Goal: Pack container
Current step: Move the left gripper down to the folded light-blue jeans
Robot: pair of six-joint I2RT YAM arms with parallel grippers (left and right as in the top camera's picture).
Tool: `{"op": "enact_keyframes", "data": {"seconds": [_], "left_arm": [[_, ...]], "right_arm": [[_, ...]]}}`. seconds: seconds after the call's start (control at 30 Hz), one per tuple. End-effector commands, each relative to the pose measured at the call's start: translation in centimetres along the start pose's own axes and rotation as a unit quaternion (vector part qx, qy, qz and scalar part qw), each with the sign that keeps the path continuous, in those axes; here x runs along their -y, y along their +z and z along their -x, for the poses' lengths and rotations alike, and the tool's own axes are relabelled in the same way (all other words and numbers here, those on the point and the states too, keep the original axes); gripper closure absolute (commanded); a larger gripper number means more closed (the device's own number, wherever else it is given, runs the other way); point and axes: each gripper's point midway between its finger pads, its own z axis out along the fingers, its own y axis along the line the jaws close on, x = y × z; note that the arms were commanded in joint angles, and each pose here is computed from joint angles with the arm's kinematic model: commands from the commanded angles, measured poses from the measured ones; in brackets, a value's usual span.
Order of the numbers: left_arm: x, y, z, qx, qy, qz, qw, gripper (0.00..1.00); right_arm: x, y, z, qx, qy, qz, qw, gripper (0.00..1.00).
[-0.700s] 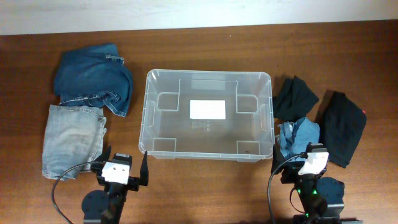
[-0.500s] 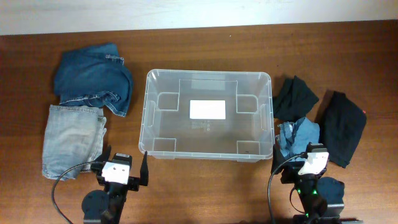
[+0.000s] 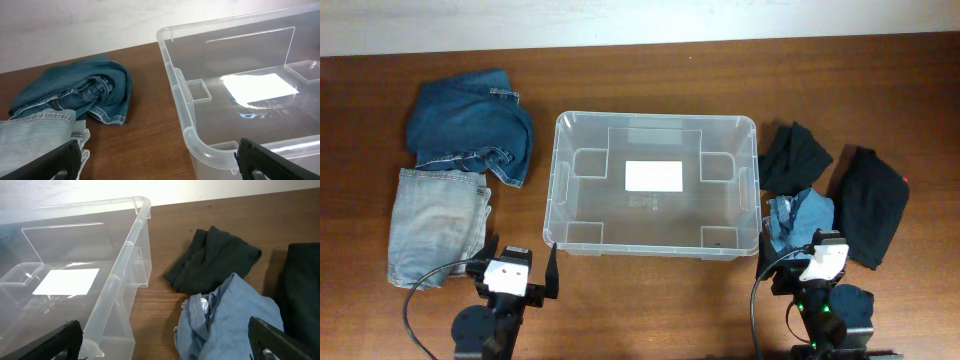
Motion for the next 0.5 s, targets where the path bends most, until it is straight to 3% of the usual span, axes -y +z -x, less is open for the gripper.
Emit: {"op": "enact_keyframes", "data": {"seconds": [0.0, 0.37, 0.47], "left_arm": [[0.1, 0.1, -0.2, 0.002, 0.006, -0.003, 1.0, 0.0], [0.1, 0.1, -0.2, 0.002, 0.006, -0.003, 1.0, 0.01], [-1.1, 0.1, -0.3, -0.002, 0.031, 0.031, 0.999, 0.01]], "right_arm": [[0.1, 0.1, -0.2, 0.0, 0.005, -0.002, 1.0, 0.02], [0.1, 0.1, -0.2, 0.0, 0.005, -0.002, 1.0, 0.02], [0.1, 0.1, -0.2, 0.0, 0.005, -0.002, 1.0, 0.02]]}}
